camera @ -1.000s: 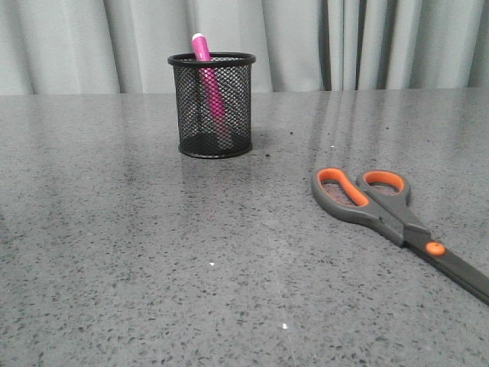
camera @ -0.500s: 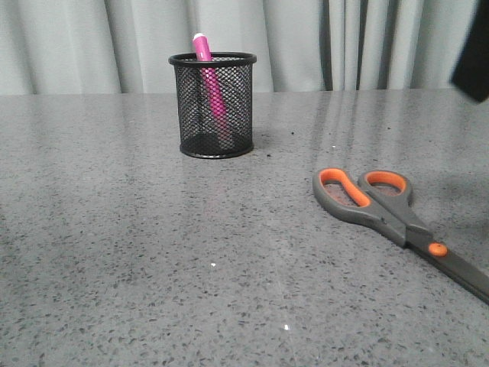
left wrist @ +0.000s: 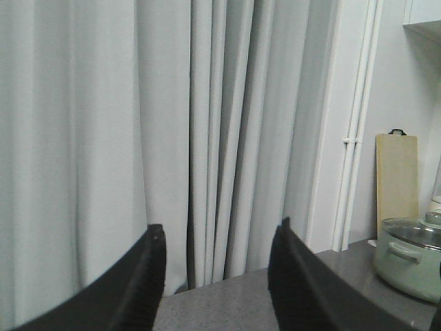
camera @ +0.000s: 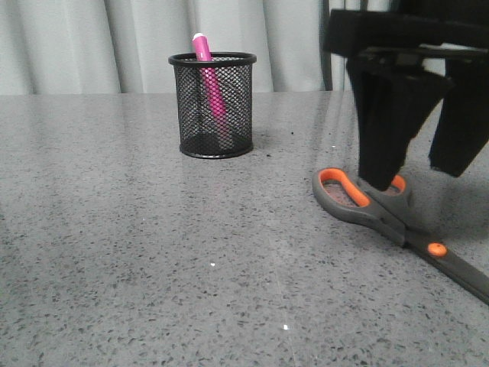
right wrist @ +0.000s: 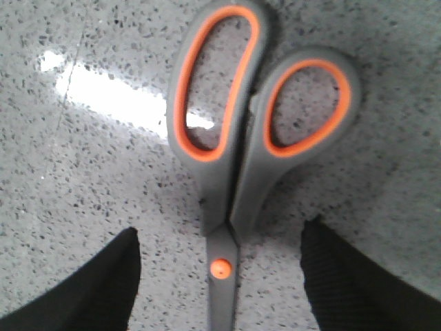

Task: Put pen and scissors into bin
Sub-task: 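Lower the right gripper onto the grey-and-orange scissors and grasp them, then lift the scissors handles-up and carry them over the mesh cup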

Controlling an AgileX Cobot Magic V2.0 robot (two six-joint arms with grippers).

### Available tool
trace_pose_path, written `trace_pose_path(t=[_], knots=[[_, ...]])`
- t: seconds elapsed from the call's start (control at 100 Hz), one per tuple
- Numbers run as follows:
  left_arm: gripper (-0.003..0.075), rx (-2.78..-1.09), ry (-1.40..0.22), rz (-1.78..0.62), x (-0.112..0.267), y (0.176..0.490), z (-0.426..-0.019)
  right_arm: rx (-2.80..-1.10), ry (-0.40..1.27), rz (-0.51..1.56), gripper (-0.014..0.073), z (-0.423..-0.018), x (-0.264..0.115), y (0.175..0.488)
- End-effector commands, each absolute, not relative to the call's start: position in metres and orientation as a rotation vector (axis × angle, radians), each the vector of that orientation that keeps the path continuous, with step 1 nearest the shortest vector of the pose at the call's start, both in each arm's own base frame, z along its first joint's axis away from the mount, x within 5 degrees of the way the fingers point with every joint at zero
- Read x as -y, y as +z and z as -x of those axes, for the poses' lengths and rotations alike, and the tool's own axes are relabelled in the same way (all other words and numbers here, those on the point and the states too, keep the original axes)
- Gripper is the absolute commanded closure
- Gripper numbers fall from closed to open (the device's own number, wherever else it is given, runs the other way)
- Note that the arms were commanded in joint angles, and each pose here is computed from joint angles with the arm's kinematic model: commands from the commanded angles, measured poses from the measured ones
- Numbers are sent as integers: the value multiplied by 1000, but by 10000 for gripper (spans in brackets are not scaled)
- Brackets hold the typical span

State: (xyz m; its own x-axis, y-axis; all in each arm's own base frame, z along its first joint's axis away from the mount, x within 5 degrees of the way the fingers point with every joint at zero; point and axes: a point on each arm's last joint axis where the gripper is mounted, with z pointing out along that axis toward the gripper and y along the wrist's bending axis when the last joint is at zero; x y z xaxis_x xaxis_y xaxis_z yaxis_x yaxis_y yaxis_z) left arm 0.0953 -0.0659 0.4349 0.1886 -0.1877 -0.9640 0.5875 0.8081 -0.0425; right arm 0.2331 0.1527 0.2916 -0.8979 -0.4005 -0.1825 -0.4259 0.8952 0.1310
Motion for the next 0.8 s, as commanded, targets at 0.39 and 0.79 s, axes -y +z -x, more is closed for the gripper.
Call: trace_pose_path(t=[0.39,0.79], knots=[[430,-1250,-578,-355,64,443,-93,-2969,239,636,150,-252,-166,269],[430,-1253,-588,-372,66,442,-92,-2934,197,632,673,-263,-169,259]])
